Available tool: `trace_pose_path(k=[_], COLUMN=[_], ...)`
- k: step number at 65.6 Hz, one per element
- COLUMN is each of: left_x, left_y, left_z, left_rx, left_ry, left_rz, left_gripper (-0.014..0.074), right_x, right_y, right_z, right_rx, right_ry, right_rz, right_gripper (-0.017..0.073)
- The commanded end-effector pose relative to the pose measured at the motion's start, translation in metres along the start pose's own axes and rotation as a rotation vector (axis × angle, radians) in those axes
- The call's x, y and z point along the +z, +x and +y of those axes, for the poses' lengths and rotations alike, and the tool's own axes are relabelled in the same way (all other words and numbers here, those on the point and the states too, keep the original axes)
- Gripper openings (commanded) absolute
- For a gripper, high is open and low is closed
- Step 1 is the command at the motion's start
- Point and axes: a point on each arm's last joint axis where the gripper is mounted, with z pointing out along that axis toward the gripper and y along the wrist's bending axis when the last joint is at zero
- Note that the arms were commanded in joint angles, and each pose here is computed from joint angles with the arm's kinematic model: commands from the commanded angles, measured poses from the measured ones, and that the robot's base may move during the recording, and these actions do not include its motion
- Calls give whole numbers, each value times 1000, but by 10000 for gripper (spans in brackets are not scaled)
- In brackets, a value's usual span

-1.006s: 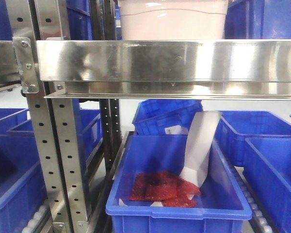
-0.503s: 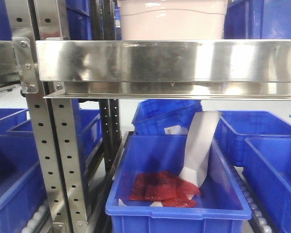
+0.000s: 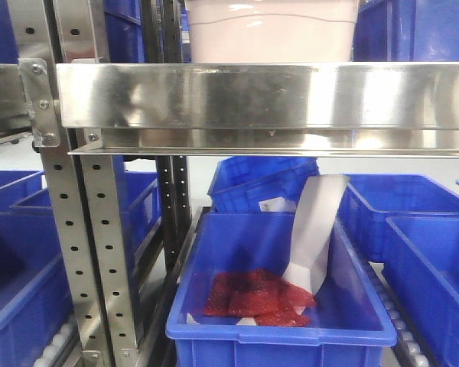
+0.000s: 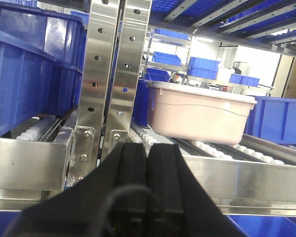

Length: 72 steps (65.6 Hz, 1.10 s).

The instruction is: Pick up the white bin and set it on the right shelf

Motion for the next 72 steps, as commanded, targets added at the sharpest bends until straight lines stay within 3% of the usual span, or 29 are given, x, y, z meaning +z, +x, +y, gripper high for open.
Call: trace_pose_path(k=[1, 41, 46, 54, 60, 68, 71, 72], left_x=[1, 1, 1, 1, 1, 0, 0, 0], left_y=[-10, -9, -7, -5, -7, -8, -6, -3], left_z=[1, 1, 5, 2, 3, 4, 4, 4], left_rx=[-4, -3, -2, -2, 70, 56, 119, 89], left_ry=[-15, -16, -57, -29, -42, -105, -123, -124], left_rz=[-31, -26, -40, -23, -40, -58, -31, -7], left_gripper=[-118, -118, -118, -118, -118, -118, -118, -118], right_x=[-2, -2, -2, -2, -2, -2, -2, -2], right_y=[-9, -9, -9, -9, -9, -9, -9, -9], right_z=[0, 0, 0, 0, 0, 0, 0, 0], right_rx=[-7, -7, -7, -7, -7, -7, -7, -7], right_ry=[-1, -1, -1, -1, -1, -1, -1, -1], right_rz=[-102, -102, -102, -102, -102, -102, -102, -102], right_gripper=[74, 74, 74, 74, 74, 74, 74, 74])
